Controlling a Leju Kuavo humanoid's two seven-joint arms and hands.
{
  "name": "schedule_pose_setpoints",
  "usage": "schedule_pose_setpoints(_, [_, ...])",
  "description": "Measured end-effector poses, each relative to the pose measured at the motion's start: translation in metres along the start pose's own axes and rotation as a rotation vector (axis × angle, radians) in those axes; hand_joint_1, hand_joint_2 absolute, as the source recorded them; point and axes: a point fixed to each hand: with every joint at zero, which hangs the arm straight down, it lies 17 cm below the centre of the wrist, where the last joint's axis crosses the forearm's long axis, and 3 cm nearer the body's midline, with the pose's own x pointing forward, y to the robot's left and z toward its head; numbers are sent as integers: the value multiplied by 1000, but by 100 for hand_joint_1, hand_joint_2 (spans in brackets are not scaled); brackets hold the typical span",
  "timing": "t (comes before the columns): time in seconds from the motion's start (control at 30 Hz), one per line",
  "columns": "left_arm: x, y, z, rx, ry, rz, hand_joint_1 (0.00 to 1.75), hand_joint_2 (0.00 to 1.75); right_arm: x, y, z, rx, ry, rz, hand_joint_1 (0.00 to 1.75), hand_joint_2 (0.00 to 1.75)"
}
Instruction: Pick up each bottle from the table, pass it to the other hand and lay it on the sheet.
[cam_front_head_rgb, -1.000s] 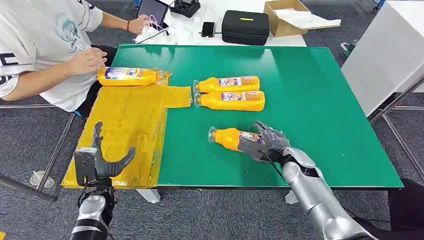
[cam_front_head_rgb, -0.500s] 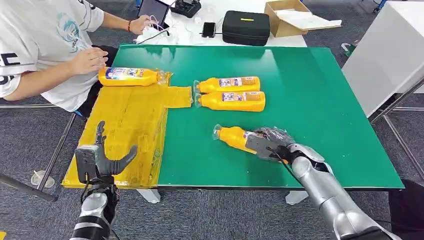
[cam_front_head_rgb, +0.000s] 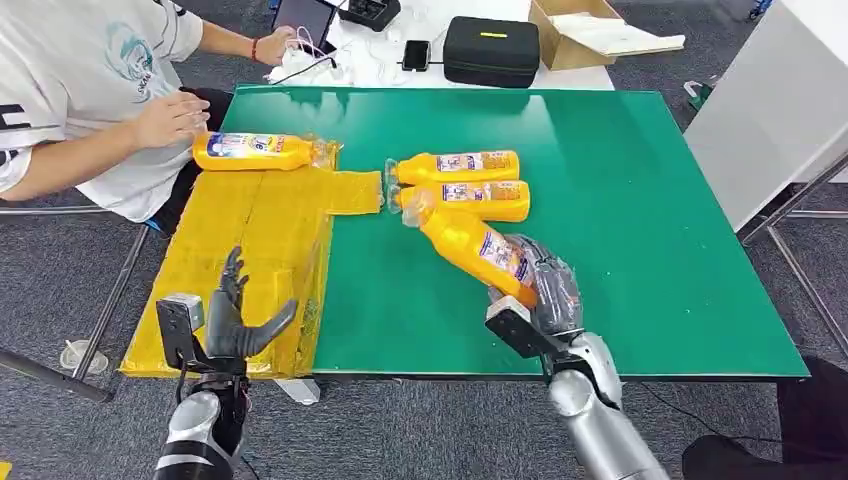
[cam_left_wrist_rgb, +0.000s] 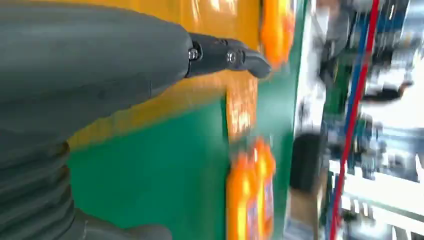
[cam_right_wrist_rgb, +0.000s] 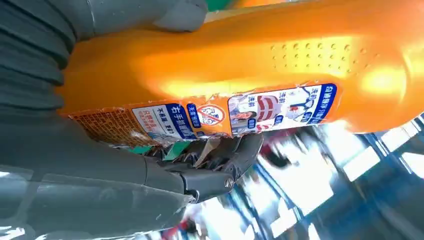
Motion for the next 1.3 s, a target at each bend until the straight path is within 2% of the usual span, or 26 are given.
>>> schedule_pose_setpoints(0.07, [8,-13,-2,-36,-8,61,0,175,17,-14,0,-92,-41,-3,175,175])
schedule_pose_setpoints(0.17, [18,-33,-5,-95,-21,126,0,175,29,-23,4,-158,-57,-16,175,175])
schedule_pose_setpoints(0.4, [36,-75,1,-236,-37,305,0,175,42,-13,14,-188,-67,-73,175,175])
schedule_pose_setpoints(0.77, [47,-113,14,-386,-27,440,0,175,54,50,32,-64,-44,-159,175,175])
schedule_pose_setpoints(0.97, [37,-127,10,-426,15,380,0,175,112,113,41,84,-228,9,175,175])
schedule_pose_setpoints(1.13, [22,-122,3,-417,57,352,0,175,131,132,41,121,-270,26,175,175])
schedule_pose_setpoints(1.3, [8,-123,5,-417,100,339,0,175,133,141,43,154,-281,60,175,175])
